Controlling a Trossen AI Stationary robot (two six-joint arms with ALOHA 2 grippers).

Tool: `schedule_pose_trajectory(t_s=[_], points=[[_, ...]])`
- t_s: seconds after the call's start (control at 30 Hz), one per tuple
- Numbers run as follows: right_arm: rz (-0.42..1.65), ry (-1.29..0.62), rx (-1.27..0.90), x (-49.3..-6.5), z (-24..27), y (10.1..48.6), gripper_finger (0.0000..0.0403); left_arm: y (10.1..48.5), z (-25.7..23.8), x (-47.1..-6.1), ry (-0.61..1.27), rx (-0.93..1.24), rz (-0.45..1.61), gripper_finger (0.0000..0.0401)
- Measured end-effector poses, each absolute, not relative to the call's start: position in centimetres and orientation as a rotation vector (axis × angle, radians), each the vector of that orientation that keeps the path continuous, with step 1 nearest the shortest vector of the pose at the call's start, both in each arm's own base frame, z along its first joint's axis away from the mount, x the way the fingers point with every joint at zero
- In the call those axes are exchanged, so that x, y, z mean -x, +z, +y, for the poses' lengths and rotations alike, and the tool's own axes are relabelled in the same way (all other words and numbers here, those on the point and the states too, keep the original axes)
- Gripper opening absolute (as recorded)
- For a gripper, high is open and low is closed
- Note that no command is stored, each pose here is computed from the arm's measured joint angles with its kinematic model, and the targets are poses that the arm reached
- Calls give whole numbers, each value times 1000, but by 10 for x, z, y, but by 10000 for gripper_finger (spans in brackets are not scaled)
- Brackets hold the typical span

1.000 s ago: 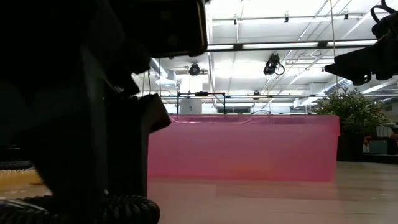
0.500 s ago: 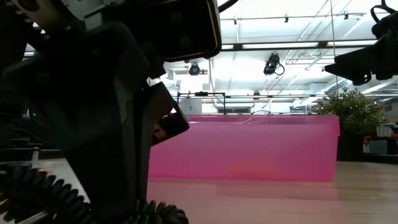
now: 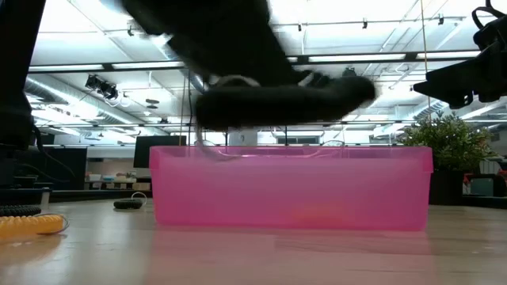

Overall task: Sort spring keychains
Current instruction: Put the bottom right black spring keychain into the transparent bin

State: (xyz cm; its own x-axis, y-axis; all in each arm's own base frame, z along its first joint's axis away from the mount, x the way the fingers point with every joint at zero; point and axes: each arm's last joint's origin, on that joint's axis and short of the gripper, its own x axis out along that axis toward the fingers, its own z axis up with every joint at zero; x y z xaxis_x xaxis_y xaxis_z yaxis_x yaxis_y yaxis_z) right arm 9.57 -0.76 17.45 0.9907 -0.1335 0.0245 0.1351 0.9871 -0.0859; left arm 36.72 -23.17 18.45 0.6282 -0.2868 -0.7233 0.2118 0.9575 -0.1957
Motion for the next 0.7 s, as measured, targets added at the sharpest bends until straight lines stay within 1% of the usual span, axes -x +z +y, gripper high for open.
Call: schedule_pose_trajectory(t_s=[0.1,0.2,0.37,0.57,0.7], points=[[-18,-135,87,-96,-8,174,247,202,-237,-373,-235,43,754,6],[-18,-135,87,-96,-8,174,247,214,-240,-373,-162,-59,724,6],[-19,-134,87,-96,-8,174,247,223,-242,-370,-2,-223,677,12],[-18,-135,87,-96,-8,174,247,231,-236,-369,209,-343,639,6],[-18,-135,87,-96,-8,174,247,232,-226,-369,297,-407,655,16]])
